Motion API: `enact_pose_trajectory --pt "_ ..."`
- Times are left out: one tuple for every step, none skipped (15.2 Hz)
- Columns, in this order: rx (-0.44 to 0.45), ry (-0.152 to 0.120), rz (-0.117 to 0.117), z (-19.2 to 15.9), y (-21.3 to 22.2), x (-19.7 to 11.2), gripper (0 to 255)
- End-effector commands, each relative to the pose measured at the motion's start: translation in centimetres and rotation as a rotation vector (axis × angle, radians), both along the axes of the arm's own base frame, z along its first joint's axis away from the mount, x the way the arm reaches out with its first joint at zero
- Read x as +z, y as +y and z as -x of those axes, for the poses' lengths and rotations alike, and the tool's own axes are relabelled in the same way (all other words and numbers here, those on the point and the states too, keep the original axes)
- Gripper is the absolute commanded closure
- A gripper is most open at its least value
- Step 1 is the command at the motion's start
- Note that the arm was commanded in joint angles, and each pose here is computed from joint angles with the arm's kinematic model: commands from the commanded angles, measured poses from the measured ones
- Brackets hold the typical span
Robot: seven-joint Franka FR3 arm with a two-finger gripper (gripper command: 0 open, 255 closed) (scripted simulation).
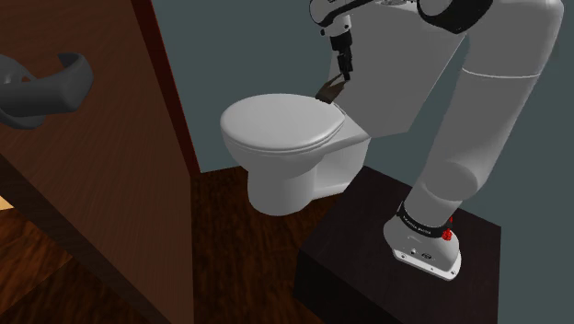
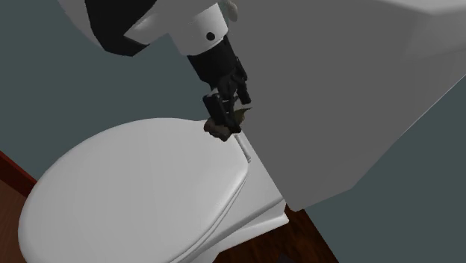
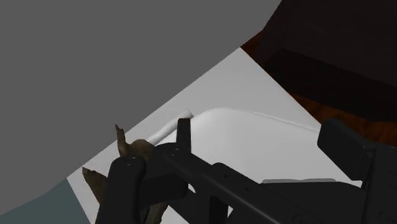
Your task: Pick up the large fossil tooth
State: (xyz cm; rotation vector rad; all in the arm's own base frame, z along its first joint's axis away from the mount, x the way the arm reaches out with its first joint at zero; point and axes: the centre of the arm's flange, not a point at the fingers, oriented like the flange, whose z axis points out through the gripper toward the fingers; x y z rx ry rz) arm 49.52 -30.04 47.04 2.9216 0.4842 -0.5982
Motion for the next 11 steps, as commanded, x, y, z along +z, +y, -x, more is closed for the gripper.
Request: enact_pose_trajectory --pt "0.026 0.015 0.011 -1.9 -2.1 -0.7 0" --pt "0.038 0.022 0.016 -2.7 -3.0 -1.0 0" --pt "0.050 0.029 0.021 -3.6 -3.8 -1.3 0" --pt "0.062 0.036 0.027 -4.5 -4.7 -1.7 0" --pt "0.074 0.043 0.032 -5.4 -5.5 -2.0 0" --pt "0.086 0.050 0.037 -6.3 -6.4 -2.3 0" --pt "0.098 0.057 0.042 -7.2 -7.2 -2.6 0" --pt "0.110 0.064 0.047 -8.1 -8.0 -2.9 0" --pt "0.115 0.067 0.050 -8.5 -8.4 -3.1 0" --pt "0.115 0.067 0.050 -8.5 -8.4 -3.6 0" --pt "0.115 0.067 0.050 -8.5 -8.4 -4.2 0"
